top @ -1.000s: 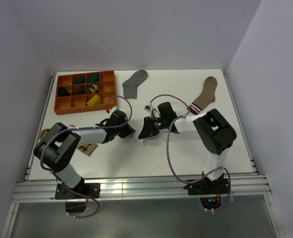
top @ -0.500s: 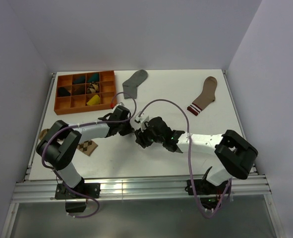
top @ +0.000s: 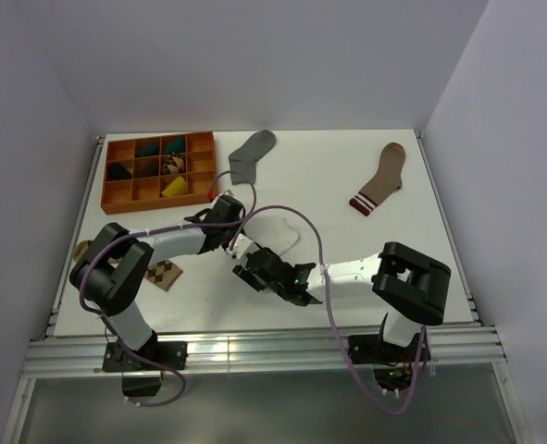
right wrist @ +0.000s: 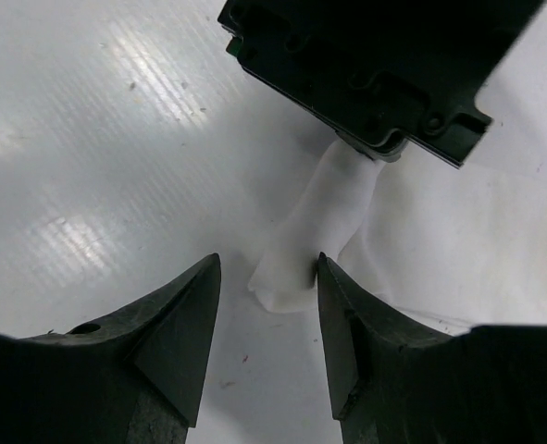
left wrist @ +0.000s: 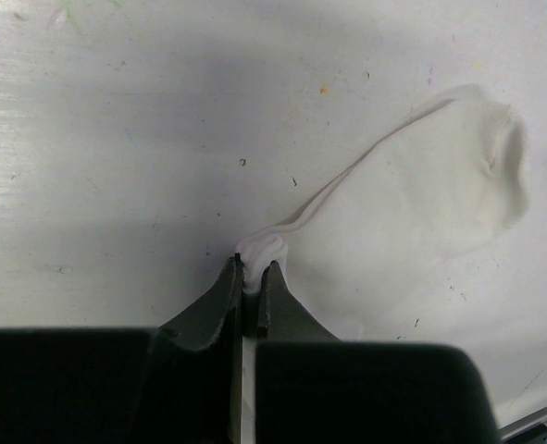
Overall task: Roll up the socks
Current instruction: Roll the sock at the center of the board.
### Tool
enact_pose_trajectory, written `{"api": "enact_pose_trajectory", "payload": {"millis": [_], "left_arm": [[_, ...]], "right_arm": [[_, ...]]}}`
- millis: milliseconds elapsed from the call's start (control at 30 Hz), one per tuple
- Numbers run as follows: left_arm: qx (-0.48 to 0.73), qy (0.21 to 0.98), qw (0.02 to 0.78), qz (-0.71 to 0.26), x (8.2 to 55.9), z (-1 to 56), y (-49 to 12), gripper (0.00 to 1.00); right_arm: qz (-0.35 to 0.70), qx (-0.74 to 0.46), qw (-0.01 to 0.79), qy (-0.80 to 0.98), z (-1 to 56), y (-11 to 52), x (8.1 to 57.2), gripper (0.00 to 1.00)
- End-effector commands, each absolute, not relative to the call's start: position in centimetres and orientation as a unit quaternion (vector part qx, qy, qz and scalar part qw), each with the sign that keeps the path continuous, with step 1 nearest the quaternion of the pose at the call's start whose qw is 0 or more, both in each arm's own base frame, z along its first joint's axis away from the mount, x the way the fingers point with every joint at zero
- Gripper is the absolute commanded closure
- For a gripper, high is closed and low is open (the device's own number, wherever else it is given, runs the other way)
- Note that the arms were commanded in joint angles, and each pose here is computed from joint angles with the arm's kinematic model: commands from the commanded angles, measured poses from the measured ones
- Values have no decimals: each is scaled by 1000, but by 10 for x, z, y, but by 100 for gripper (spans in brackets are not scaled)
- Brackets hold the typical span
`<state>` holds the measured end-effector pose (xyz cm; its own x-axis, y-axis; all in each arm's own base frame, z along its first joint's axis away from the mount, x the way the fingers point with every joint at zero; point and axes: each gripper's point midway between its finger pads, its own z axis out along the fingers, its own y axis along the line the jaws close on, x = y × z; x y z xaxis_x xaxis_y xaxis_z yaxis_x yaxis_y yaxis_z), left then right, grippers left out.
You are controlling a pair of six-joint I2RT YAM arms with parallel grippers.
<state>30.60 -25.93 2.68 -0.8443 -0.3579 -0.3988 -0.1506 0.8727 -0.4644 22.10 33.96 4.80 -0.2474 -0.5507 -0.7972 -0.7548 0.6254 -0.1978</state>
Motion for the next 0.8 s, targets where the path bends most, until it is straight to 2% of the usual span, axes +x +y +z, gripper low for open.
{"api": "enact_pose_trajectory", "payload": {"millis": [0, 367, 567, 700, 767], "left_arm": [[-124, 950, 216, -190, 294, 12, -253, 100], [-123, 950, 209, -195, 291, 9, -255, 100], [-123, 950, 210, -197, 292, 10, -256, 100], [-122, 950, 211, -197, 293, 11, -256, 100], [-122, 949, 212, -198, 293, 12, -256, 100]], "right_arm": [[69, -383, 500, 773, 65, 348, 244, 47], [28, -380, 504, 775, 51, 348, 251, 48], [12, -391, 483, 783, 30, 347, 249, 53], [5, -395, 469, 790, 21, 346, 248, 61], [5, -394, 467, 791, 21, 345, 247, 74]]}}
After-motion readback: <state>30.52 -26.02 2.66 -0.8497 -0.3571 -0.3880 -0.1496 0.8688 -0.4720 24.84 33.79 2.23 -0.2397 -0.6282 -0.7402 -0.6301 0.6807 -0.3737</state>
